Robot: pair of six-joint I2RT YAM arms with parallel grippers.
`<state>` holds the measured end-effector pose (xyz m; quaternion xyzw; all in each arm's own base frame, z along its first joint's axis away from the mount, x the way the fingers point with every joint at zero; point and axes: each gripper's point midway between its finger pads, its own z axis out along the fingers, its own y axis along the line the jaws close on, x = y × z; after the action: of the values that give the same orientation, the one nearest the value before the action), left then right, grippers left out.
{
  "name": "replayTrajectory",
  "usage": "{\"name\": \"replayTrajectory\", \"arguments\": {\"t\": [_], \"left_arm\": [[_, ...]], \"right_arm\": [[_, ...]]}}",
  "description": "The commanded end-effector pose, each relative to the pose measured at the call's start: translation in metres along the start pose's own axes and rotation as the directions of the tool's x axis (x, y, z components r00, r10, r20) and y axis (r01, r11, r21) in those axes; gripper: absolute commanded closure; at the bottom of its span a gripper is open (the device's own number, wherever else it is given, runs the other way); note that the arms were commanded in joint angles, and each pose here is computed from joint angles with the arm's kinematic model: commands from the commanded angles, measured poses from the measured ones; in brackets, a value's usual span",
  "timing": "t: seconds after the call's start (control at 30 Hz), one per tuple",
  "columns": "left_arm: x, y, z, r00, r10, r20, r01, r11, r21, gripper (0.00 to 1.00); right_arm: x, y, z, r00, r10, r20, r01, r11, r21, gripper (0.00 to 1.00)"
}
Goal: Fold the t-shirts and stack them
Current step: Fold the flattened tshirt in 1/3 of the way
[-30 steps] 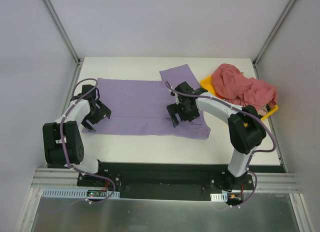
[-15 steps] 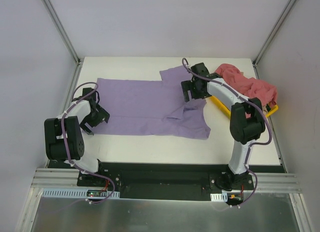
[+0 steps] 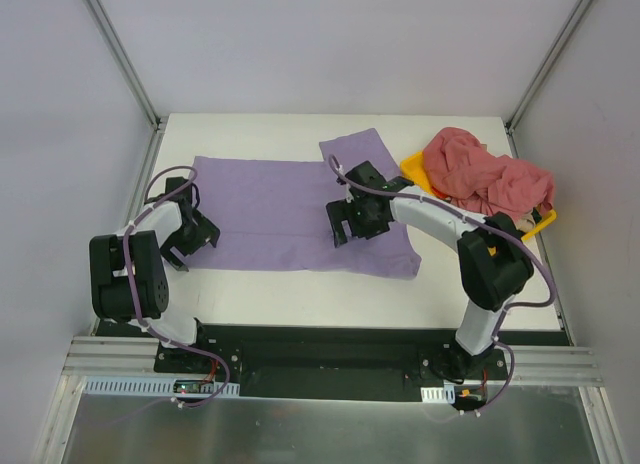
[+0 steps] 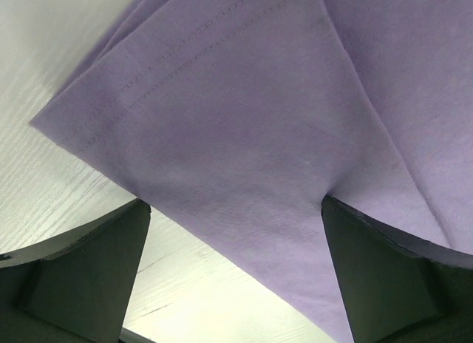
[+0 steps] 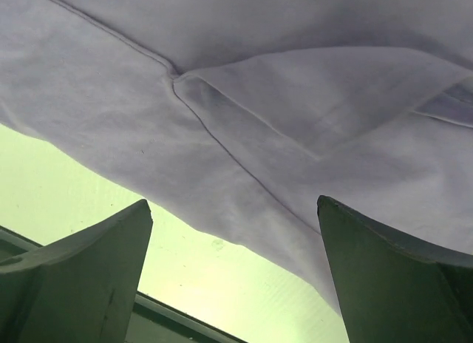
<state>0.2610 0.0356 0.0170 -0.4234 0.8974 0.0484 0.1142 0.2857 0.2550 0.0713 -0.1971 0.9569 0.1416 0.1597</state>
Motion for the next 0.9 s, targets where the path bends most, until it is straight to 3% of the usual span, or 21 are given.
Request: {"name": "replayTrajectory", "arguments": {"t": [0.0, 0.33, 0.63, 0.73, 0.87], "left_arm": [[-0.002, 0.008, -0.004, 1.0, -0.005, 0.017, 0.005, 1.0, -0.006, 0.01], [-0.002, 0.008, -0.006, 1.0, -0.002, 0.022, 0.002, 1.0, -0.002, 0.01], [-0.002, 0.011, -0.006, 1.0, 0.001, 0.026, -0.001, 1.0, -0.006, 0.01], [-0.002, 0.011, -0.006, 1.0, -0.002, 0.028, 0.002, 1.0, -0.007, 0.01], [-0.002, 0.009, -0.007, 1.0, -0.004, 0.025, 0.004, 1.0, 0.001, 0.01]], "right_arm": [[-0.01, 0.013, 0.015, 0.999, 0.048, -0.009, -0.048, 0.998, -0.027, 0.04], [-0.051, 0.004, 0.038, 1.0, 0.013, 0.003, -0.014, 0.998, 0.058, 0.04], [-0.149, 0.026, 0.003, 0.965, -0.023, 0.263, 0.021, 1.0, 0.011, 0.04], [-0.13, 0.01, -0.015, 0.958, 0.08, 0.276, -0.102, 0.992, 0.069, 0.04], [-0.067, -0.005, -0.015, 0.929, 0.293, 0.225, -0.306, 0.951, 0.028, 0.04]]}}
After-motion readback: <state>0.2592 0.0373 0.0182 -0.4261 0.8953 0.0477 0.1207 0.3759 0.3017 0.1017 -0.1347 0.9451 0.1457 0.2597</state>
